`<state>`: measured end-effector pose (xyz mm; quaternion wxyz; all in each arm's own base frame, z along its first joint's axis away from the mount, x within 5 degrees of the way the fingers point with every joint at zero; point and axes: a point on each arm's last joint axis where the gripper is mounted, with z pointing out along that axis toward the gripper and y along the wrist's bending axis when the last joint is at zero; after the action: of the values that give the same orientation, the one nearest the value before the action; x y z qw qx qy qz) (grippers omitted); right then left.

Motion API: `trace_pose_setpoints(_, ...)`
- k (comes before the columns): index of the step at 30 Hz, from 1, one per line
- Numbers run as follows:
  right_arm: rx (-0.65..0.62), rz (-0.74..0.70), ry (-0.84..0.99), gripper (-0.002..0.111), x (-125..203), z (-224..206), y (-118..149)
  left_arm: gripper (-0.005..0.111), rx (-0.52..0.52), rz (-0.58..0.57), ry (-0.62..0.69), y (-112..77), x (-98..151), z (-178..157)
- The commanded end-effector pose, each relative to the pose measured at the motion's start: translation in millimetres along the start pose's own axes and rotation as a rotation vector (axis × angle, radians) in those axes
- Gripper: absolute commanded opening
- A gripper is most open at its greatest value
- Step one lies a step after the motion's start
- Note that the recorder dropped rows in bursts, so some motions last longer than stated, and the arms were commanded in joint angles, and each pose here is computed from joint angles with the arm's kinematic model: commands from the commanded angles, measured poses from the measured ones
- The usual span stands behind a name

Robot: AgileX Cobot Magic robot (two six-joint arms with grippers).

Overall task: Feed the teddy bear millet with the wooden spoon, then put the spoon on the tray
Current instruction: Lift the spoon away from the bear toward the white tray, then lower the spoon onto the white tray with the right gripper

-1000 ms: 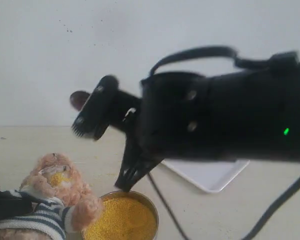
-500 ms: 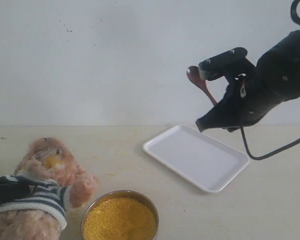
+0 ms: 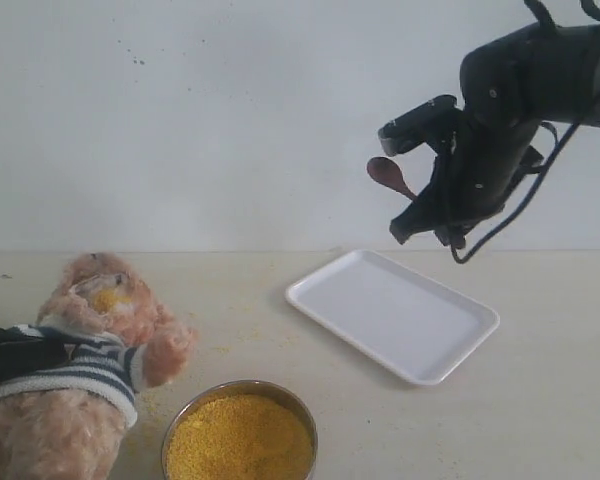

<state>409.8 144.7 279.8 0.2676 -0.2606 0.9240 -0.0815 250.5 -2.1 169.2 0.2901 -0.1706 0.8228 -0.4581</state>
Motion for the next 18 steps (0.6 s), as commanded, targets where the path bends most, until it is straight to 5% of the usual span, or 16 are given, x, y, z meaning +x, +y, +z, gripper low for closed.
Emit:
trace_pose_setpoints(1, -0.047, 0.002, -0.008, 0.000, -15.8, 25.8, 4.1, 0.004, 0.079, 0.018, -0.013, -9.8, -6.9, -0.7)
trace_pose_setpoints(18, -0.068, 0.021, 0.062, 0.000, 5.4, 120.3, 4.1, 0.004, 0.087, 0.018, -0.010, -10.6, -6.6, -0.8)
